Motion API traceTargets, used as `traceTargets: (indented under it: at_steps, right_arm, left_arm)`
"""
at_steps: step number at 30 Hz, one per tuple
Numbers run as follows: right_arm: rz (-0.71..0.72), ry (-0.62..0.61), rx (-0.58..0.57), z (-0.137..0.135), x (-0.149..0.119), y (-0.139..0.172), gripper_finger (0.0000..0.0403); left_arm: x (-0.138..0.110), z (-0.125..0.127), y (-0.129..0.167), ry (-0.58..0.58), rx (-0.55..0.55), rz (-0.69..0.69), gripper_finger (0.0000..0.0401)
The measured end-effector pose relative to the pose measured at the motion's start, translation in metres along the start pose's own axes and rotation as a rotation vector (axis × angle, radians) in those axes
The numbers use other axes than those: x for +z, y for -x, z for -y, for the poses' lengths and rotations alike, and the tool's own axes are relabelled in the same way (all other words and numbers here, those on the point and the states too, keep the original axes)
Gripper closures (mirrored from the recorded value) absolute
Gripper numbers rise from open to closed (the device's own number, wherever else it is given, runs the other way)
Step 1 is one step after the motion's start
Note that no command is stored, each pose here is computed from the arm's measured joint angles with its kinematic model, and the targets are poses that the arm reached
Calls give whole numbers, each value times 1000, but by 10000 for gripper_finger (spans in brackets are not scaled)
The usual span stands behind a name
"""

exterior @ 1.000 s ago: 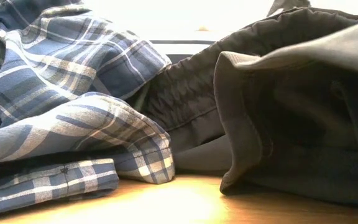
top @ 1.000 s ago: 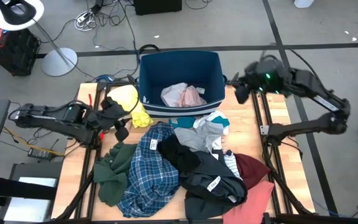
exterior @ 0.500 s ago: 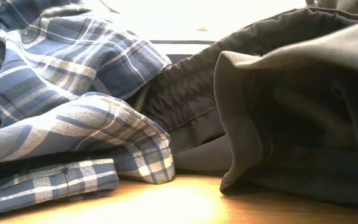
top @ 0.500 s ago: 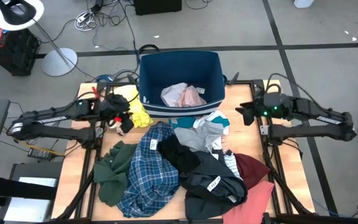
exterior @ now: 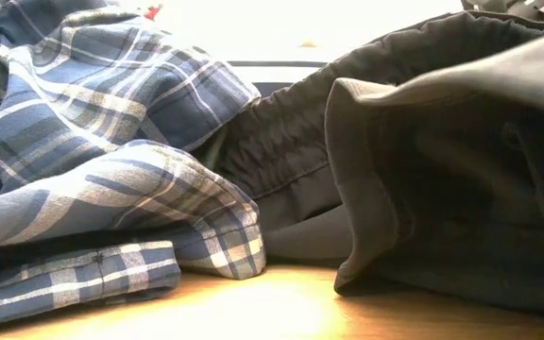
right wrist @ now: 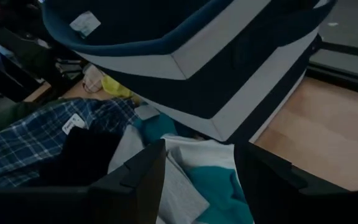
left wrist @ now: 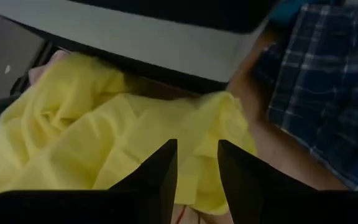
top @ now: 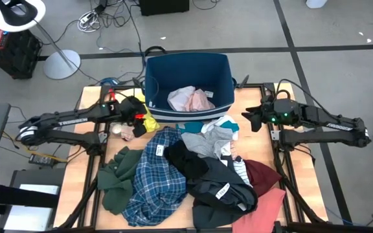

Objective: Sort clothes
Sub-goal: Put the yellow shirt into the laundry organizer

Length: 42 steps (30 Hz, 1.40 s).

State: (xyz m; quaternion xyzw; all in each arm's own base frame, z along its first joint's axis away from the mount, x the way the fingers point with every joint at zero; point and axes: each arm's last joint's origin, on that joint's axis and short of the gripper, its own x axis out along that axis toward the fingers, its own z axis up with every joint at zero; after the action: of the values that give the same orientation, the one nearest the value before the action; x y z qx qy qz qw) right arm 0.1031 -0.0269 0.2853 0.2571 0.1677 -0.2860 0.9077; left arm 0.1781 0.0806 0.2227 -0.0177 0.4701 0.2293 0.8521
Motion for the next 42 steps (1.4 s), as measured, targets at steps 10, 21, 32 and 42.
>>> traceTargets:
  at_steps: [10,21,32,42]
  right_arm:
    - [-8,2,5,0,0,0,211]
    - [-66,37,-85,13,-29,-20,211]
    - [-165,82,23,24,-70,-46,211]
    - [-66,100,239,27,-104,-69,211]
  left_arm:
    - [-5,-6,-21,13,28,-123,372]
    - [5,-4,37,103,16,-123,400]
    - [26,-18,149,179,39,119,401]
    - [45,-32,236,200,39,389,401]
